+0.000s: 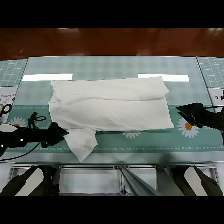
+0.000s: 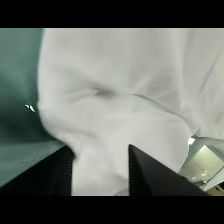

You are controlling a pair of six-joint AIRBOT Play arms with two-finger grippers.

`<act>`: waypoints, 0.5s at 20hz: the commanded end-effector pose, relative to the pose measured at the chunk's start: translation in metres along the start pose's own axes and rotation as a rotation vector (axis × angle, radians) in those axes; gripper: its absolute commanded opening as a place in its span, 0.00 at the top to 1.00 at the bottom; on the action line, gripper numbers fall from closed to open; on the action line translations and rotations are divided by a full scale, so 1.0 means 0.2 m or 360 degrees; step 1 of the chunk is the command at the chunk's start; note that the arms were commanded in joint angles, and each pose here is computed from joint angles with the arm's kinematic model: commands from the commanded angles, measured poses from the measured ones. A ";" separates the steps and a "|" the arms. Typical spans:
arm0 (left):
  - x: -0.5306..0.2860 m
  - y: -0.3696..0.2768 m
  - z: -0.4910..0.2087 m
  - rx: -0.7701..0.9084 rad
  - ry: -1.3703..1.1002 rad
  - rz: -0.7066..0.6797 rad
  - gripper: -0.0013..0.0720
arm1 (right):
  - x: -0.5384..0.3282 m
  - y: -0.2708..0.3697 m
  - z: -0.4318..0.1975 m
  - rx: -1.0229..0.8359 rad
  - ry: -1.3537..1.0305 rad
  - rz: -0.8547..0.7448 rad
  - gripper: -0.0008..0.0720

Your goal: Fold the shirts.

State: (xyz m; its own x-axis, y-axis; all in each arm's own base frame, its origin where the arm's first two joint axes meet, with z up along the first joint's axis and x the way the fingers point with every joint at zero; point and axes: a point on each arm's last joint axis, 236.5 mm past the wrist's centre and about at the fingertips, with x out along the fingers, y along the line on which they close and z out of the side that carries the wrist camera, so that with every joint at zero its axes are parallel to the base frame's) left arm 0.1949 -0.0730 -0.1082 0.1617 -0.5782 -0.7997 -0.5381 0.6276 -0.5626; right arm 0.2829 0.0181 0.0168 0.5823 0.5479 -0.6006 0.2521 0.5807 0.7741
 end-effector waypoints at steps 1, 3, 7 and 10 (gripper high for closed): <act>0.05 -0.11 0.06 0.0050 -0.0090 -0.0063 0.94 | 0.00 0.00 0.01 0.0004 -0.0008 -0.0002 0.42; 0.03 -0.15 0.06 0.0127 -0.0076 -0.0085 0.95 | -0.04 -0.07 0.04 0.0042 -0.0060 -0.0057 0.42; 0.00 -0.19 0.06 0.0174 -0.0052 -0.0107 0.95 | -0.17 -0.51 -0.03 0.0374 -0.0014 -0.0509 0.42; 0.00 -0.19 0.05 0.0175 -0.0045 -0.0108 0.95 | -0.08 -0.57 -0.20 0.0447 0.0292 -0.0522 0.42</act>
State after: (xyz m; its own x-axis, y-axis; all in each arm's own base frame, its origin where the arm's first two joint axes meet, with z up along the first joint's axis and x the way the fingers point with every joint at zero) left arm 0.2236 -0.0891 -0.0917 0.2204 -0.5981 -0.7706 -0.4411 0.6435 -0.6256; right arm 0.2409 -0.0348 -0.0427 0.4427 0.4385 -0.7821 0.5396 0.5664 0.6229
